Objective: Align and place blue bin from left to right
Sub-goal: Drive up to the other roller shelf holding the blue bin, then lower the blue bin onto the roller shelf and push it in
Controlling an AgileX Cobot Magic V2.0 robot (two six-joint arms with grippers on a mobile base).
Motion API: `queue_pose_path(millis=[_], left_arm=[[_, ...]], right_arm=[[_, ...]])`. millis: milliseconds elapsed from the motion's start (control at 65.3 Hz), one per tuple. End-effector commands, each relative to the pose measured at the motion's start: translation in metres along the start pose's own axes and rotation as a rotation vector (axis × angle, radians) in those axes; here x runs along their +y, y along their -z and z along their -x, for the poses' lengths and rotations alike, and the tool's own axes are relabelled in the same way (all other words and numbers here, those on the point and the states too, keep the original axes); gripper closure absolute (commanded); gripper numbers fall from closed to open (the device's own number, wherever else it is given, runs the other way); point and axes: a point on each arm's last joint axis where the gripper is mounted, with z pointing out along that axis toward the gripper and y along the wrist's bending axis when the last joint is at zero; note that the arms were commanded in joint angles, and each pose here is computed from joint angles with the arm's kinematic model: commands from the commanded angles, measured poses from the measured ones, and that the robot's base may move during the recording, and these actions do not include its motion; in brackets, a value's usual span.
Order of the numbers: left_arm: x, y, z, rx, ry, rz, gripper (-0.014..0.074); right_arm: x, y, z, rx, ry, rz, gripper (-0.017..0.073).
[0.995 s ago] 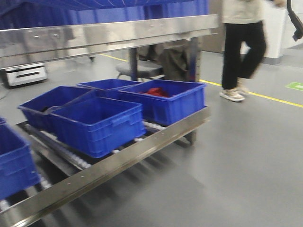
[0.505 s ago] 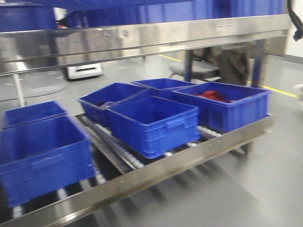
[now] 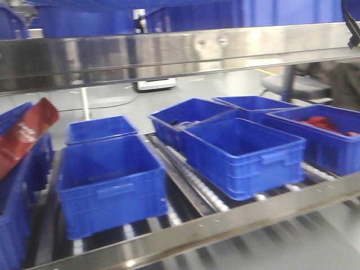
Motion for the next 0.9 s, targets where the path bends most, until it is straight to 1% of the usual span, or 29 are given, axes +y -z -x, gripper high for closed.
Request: queue_pose_path(millis=[0,888], left_arm=[[0.0017,0.0165,0.0078,-0.098,-0.035,0.010,0.0704],[0.0017,0.0165,0.0078,-0.098,-0.035,0.010,0.0704]], right_arm=[[-0.0030,0.0186,0.0156,-0.153,0.046,-0.021,0.0711],[-0.0030,0.0186,0.0156,-0.153,0.046,-0.021,0.0711]])
